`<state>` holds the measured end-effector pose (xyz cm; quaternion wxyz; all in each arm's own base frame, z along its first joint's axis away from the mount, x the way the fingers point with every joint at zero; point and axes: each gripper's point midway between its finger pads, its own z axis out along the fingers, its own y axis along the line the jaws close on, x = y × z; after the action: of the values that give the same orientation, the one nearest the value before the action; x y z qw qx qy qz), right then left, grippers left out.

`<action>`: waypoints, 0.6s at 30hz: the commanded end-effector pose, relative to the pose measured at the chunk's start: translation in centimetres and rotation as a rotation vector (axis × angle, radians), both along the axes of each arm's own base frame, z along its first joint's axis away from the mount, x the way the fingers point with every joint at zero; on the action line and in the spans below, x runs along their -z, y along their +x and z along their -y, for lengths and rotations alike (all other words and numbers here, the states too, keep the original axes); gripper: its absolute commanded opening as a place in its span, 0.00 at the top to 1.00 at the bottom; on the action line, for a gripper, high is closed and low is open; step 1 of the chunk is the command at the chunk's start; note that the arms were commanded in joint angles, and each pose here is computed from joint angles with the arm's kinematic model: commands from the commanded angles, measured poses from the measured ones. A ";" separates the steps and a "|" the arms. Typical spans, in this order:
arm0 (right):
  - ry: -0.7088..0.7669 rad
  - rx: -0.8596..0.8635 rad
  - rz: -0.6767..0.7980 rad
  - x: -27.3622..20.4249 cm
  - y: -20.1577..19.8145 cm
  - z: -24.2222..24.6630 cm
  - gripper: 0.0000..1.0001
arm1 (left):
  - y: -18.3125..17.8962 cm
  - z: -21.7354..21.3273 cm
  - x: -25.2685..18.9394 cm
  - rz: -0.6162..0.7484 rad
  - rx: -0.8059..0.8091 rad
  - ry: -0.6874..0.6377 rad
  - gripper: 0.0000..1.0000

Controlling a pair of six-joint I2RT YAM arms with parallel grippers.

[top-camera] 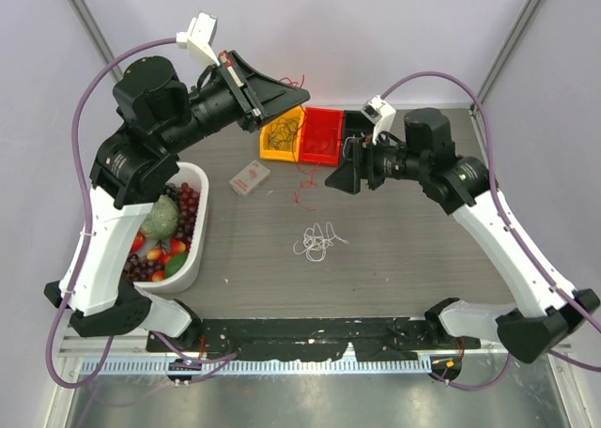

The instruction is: Untangle the cables

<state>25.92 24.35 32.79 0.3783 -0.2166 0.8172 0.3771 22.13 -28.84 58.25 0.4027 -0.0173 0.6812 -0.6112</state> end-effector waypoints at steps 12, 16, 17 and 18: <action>0.316 -0.428 0.137 -7.5 -5.8 -4.4 0.30 | -0.6 0.0 -2.6 0.036 0.053 -0.096 1.00; 0.362 -0.492 0.087 -6.6 -7.1 -5.2 0.30 | -0.6 -0.1 -3.3 0.045 0.059 -0.121 1.00; 0.384 -0.516 0.078 -7.0 -7.6 -5.3 0.30 | -0.6 -0.1 -3.3 0.047 0.059 -0.123 1.00; 0.390 -0.525 0.052 -6.5 -8.0 -5.4 0.30 | -0.6 -0.1 -3.4 0.047 0.057 -0.125 1.00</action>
<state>20.72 29.12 37.12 0.3410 -0.3220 0.6909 0.5502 22.02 -28.91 59.64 0.3883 -0.0211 0.6613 -0.6414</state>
